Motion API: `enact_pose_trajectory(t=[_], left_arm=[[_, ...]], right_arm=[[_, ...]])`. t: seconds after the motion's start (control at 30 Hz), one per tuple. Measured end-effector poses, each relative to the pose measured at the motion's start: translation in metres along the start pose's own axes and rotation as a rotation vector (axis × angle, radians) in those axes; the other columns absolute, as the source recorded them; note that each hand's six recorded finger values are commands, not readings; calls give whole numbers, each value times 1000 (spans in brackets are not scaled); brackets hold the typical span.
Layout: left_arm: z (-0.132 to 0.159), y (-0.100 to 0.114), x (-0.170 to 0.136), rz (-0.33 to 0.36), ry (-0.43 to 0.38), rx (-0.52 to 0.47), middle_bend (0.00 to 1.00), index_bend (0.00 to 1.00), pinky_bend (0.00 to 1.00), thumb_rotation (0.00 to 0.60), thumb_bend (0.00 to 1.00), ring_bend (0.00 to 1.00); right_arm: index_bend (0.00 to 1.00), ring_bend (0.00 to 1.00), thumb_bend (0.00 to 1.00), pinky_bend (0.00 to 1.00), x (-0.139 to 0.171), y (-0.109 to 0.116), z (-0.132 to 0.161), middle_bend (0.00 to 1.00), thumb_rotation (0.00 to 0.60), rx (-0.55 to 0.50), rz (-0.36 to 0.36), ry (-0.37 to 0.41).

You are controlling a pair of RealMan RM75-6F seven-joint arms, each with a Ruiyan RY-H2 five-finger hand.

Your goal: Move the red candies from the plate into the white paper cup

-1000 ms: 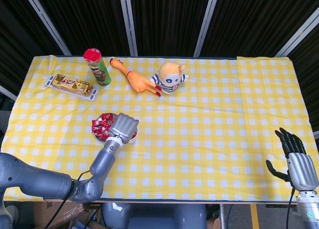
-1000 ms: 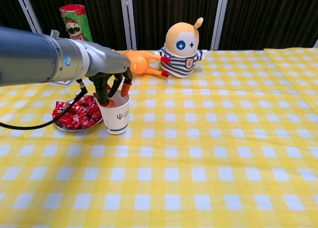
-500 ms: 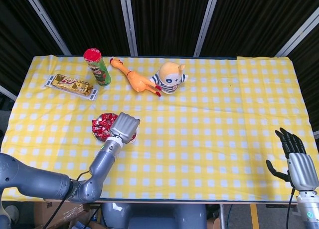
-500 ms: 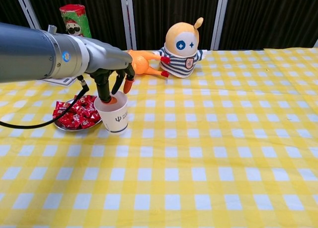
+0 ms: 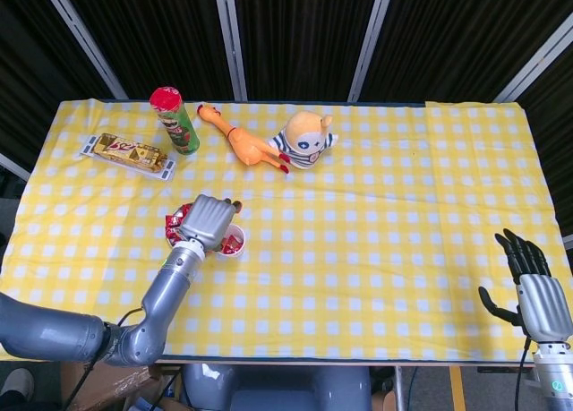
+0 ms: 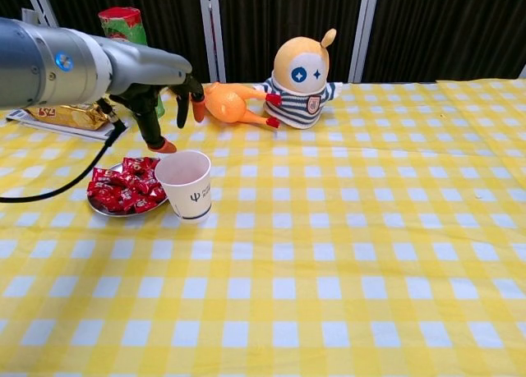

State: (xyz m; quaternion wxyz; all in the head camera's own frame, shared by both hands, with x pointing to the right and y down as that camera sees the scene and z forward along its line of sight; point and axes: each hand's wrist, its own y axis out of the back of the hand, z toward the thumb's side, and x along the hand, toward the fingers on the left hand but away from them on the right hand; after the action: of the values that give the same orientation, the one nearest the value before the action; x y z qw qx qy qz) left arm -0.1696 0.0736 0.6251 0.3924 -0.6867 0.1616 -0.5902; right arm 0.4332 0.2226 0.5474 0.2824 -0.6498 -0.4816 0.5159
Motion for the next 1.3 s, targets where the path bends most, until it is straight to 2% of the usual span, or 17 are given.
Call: enact_pose_trajectory(t=[0.17,0.43,0.7,0.9,1.07,1.3], left_arm=[[-27,-7,-2,-7,60,-12,240,163,885,600,183,873],[-54,-35,-2,-74,117,22,235,160,885,600,180,874],[-56,-69,5,-148,131,54,254,212,885,600,180,874],[-56,-86,13,-173,150,64,262,229,886,600,180,874],[-56,-92,20,-174,166,71,263,230,885,600,180,874],[-54,-90,29,-149,174,65,268,237,885,600,180,875]], right_arm=[[0,0,409,0,0,0,-1,0,600,1,-1,-1],[0,0,408,0,-1,-1,0,0,600,4,3,2],[0,0,409,0,-1,-1,-1,0,600,1,3,-3],[0,0,408,0,-1,-1,0,0,600,-2,5,-1],[0,0,409,0,-1,-1,-1,0,600,-4,5,-4],[0,0,409,0,-2,-2,-1,0,600,-7,9,-4]])
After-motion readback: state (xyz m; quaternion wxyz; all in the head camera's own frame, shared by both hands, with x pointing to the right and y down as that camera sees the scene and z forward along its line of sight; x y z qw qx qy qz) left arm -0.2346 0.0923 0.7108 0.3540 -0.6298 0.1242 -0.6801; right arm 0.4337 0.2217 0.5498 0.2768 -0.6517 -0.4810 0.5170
